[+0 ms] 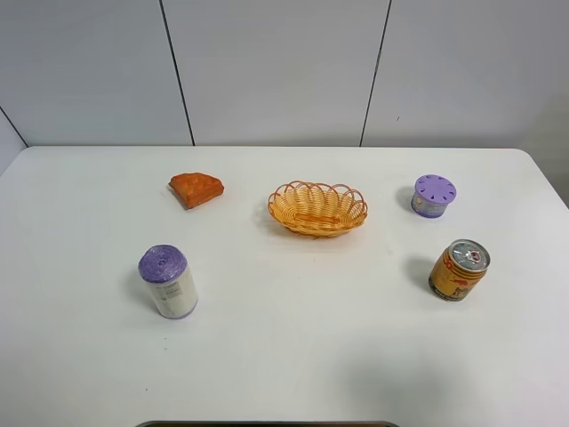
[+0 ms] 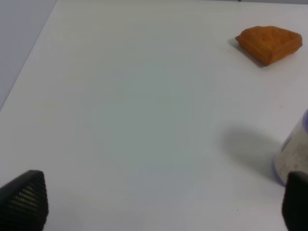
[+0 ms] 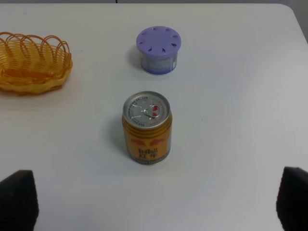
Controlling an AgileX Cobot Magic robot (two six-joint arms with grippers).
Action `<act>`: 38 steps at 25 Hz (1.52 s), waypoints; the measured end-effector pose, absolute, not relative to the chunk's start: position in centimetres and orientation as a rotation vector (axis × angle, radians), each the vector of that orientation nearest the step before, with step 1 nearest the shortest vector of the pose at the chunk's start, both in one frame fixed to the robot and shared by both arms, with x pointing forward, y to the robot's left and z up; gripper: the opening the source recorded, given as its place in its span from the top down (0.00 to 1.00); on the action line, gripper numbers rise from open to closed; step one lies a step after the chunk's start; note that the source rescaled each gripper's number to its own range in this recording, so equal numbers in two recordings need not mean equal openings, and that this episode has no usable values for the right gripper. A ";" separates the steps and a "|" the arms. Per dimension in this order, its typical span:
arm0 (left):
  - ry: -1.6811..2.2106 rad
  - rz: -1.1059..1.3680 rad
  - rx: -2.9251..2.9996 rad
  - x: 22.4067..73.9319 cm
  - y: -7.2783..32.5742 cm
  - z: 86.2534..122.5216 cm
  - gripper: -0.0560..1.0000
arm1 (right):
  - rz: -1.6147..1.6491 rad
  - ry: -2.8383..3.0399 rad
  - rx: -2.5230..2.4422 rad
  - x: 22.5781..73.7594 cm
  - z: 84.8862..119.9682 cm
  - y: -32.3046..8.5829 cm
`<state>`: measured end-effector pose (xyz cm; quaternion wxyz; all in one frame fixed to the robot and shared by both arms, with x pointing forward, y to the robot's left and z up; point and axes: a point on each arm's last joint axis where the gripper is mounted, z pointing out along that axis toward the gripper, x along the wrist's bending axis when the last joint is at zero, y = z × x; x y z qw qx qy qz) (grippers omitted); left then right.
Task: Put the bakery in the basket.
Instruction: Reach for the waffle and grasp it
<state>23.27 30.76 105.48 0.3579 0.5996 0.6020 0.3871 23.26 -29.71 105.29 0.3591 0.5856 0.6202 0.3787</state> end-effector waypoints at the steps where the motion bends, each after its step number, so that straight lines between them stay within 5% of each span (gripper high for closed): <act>1: 1.554 0.999 1.547 23.3 30.8 105.5 0.00 | 0.977 1.600 1.510 23.3 105.3 -29.7; 38: 1.566 0.987 1.562 23.7 30.7 106.1 0.00 | 0.977 1.600 1.510 23.3 105.3 -29.7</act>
